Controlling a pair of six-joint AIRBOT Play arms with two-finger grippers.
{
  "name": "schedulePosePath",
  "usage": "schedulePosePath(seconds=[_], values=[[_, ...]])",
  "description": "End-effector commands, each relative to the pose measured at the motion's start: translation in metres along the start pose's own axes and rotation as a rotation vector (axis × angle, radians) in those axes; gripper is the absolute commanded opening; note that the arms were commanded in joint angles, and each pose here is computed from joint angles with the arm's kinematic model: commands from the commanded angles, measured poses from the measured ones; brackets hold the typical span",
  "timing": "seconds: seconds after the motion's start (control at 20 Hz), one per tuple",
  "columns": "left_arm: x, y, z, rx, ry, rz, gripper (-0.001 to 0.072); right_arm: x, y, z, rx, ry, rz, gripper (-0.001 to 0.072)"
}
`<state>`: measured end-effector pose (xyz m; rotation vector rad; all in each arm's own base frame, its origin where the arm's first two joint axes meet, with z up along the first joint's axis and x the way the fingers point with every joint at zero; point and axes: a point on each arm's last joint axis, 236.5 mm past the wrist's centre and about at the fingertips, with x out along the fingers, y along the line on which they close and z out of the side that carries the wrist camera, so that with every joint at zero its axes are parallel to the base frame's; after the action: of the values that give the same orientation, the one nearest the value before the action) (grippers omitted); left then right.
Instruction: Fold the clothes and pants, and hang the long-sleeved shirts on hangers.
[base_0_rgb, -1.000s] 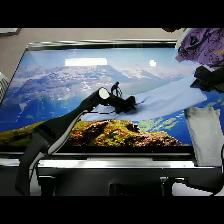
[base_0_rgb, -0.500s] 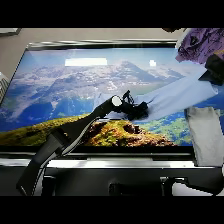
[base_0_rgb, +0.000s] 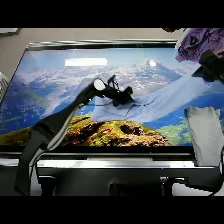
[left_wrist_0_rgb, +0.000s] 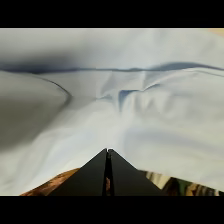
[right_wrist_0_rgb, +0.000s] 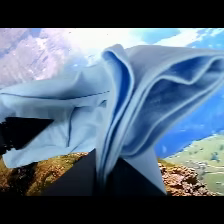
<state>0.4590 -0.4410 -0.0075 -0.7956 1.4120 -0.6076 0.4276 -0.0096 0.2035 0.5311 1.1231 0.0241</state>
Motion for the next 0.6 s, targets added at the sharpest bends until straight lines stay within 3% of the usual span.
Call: schedulePosePath(seconds=[0.0,0.25,0.55], values=[[-0.103,0.028,0.039,0.063,-0.080,0.158,0.0015,0.036,0.058,-0.015,-0.043,0.046,0.061,0.0037],[-0.250,0.055,0.070,0.056,-0.249,0.303,0.0016,0.111,0.157,-0.065,-0.145,0.111,0.090,0.0036],[-0.343,0.078,0.071,0.027,-0.353,0.385,0.0017,0.198,0.231,-0.147,-0.251,0.232,0.124,0.0036]])
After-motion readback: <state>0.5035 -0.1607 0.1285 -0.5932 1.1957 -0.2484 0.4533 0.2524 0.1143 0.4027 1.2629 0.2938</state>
